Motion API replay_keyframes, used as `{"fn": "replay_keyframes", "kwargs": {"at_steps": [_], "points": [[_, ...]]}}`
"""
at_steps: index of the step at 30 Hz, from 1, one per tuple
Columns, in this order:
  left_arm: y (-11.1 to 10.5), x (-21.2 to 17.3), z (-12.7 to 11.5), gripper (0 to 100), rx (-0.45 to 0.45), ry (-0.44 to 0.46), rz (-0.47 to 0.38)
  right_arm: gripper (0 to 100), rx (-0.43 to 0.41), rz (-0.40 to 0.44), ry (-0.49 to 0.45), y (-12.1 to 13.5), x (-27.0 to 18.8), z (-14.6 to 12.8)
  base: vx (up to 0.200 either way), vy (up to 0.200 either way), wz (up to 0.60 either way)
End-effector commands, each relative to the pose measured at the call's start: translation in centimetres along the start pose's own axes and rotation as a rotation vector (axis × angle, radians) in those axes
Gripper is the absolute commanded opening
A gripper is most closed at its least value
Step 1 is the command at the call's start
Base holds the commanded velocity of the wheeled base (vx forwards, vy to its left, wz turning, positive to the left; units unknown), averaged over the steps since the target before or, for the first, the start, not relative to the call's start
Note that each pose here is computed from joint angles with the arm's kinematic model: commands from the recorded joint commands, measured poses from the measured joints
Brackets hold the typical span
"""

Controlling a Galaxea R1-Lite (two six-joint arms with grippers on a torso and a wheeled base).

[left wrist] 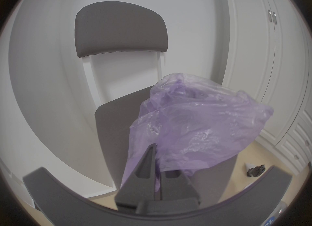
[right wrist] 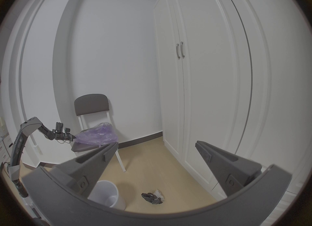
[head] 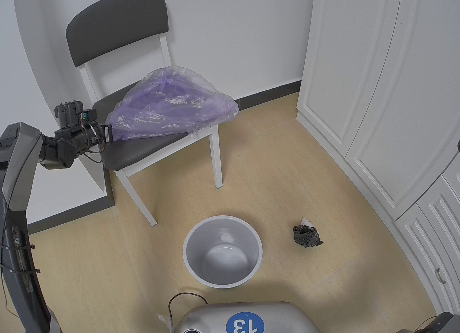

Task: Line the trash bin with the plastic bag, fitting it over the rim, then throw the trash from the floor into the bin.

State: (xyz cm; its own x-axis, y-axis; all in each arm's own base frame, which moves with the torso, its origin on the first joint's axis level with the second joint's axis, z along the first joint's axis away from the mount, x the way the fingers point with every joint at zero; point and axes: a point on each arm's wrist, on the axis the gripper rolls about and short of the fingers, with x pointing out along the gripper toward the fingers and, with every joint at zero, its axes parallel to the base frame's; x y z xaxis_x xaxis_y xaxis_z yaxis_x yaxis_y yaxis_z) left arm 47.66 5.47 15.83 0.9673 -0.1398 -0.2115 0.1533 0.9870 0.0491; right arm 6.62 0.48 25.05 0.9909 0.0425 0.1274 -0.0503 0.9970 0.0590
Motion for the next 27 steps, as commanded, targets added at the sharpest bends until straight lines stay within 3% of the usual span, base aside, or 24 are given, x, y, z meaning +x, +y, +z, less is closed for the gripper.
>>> {"fn": "replay_keyframes", "kwargs": {"at_steps": [1, 9, 15, 23, 27], "points": [[-2.5, -2.1, 3.1, 0, -0.025, -0.053, -0.034, 100, 0.004, 0.022, 0.003, 0.2, 0.1, 0.0, 0.000, 0.000, 0.00], [-4.7, -5.7, 7.0, 0, -0.017, -0.114, 0.043, 100, 0.099, 0.048, -0.013, 0.5, 0.9, 0.3, 0.000, 0.000, 0.00], [-5.8, -7.3, 8.7, 0, -0.026, -0.134, 0.086, 100, 0.094, 0.048, 0.037, 0.7, 2.1, -0.5, 0.000, 0.000, 0.00], [-8.9, -9.9, 12.6, 0, -0.077, -0.212, 0.009, 100, 0.112, 0.044, 0.074, 1.0, 3.1, -1.3, 0.000, 0.000, 0.00], [-11.2, -10.6, 14.0, 0, -0.076, -0.233, -0.038, 100, 0.197, -0.060, 0.070, 1.8, 6.8, -1.9, 0.000, 0.000, 0.00]]}}
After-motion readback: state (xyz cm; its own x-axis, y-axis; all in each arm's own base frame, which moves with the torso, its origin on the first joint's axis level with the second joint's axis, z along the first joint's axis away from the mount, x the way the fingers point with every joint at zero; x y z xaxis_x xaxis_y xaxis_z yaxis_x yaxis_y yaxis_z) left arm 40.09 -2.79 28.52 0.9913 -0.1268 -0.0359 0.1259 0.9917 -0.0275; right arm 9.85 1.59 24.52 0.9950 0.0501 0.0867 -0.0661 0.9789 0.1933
